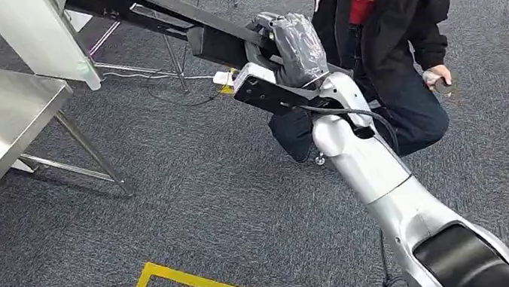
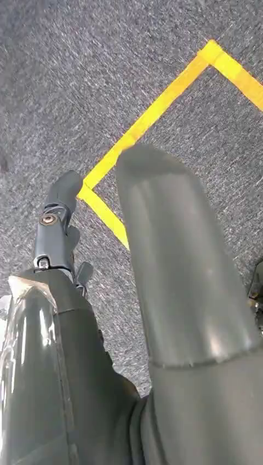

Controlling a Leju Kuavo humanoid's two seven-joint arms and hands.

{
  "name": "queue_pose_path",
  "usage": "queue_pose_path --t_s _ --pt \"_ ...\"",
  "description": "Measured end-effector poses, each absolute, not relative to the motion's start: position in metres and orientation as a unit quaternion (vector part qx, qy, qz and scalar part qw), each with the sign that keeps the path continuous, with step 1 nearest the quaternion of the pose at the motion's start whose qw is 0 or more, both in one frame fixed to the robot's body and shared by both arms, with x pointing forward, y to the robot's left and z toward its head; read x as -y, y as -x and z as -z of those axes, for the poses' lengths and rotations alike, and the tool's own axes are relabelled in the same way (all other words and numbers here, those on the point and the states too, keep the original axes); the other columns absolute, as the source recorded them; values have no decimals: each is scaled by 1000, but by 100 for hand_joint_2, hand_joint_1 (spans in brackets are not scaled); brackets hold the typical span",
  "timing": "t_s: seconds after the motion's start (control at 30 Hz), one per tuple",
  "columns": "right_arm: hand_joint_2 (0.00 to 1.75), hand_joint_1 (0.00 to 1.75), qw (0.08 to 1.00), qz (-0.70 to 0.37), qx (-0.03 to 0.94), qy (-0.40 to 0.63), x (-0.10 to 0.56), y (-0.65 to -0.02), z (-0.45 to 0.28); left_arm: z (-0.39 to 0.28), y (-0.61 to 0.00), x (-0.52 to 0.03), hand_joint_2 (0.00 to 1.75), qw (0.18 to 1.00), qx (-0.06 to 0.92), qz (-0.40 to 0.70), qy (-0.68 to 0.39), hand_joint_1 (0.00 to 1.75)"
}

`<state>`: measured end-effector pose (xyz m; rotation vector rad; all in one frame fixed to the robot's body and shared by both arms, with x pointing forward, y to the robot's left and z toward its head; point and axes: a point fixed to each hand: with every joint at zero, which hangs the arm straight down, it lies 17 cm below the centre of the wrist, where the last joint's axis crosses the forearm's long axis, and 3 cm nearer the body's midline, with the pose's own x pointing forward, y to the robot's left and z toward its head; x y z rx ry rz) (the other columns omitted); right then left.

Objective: Take the parts from the cabinet and place them on the table.

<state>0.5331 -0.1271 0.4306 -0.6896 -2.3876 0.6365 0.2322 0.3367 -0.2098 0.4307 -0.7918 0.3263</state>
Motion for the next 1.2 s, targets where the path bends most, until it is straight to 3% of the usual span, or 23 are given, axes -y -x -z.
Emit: queue_pose_path --t_s 1.2 --pt "175 175 288 -259 891 238 98 -538 -423 213 -219 -339 0 885 375 -175 -213 0"
